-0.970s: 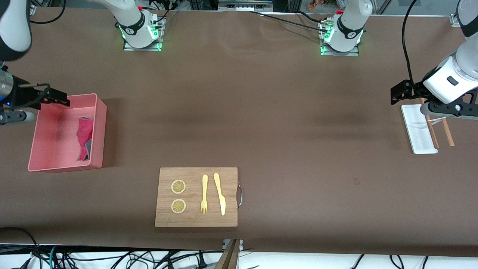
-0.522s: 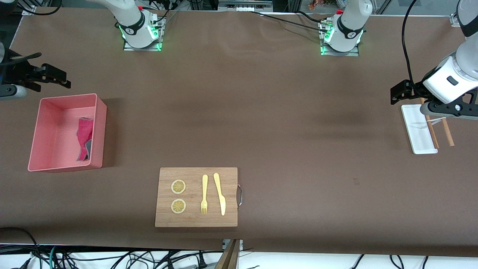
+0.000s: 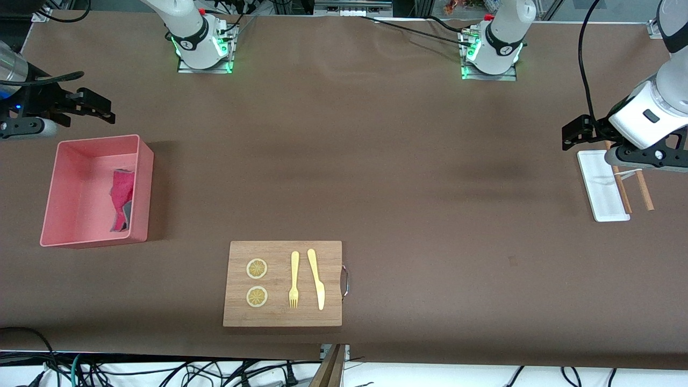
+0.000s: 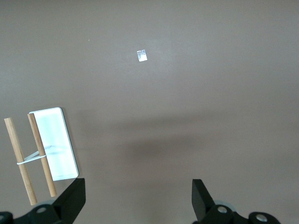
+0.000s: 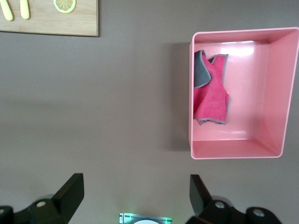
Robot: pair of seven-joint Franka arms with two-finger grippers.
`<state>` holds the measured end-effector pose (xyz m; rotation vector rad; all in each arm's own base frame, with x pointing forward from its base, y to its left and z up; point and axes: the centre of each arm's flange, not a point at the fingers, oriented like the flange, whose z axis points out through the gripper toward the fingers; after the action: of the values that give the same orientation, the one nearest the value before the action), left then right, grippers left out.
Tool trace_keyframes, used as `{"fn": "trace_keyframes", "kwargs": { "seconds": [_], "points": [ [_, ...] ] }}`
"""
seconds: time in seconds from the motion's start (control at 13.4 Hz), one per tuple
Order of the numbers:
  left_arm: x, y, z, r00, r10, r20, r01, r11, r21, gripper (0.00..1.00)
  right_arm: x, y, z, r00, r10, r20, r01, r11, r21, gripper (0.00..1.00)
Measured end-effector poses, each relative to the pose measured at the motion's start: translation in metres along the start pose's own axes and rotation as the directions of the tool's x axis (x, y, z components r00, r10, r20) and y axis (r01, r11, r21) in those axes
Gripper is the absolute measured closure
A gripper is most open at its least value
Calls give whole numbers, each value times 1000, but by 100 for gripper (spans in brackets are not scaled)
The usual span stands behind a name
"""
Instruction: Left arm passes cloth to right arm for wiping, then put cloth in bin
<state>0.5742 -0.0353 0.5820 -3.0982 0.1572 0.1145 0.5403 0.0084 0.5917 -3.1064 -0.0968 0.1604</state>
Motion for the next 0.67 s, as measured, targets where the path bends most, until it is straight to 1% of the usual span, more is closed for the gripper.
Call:
{"fn": "trace_keyframes", "kwargs": {
  "seconds": [0.15,0.67],
  "points": [
    [0,0,0,1000,0,0,0,1000,0,0,0,3,-5,1000,4,-11,-4,1000,0,0],
    [0,0,0,1000,0,0,0,1000,0,0,1,-15,-5,1000,-29,-11,29,1000,-6,0]
  ]
}}
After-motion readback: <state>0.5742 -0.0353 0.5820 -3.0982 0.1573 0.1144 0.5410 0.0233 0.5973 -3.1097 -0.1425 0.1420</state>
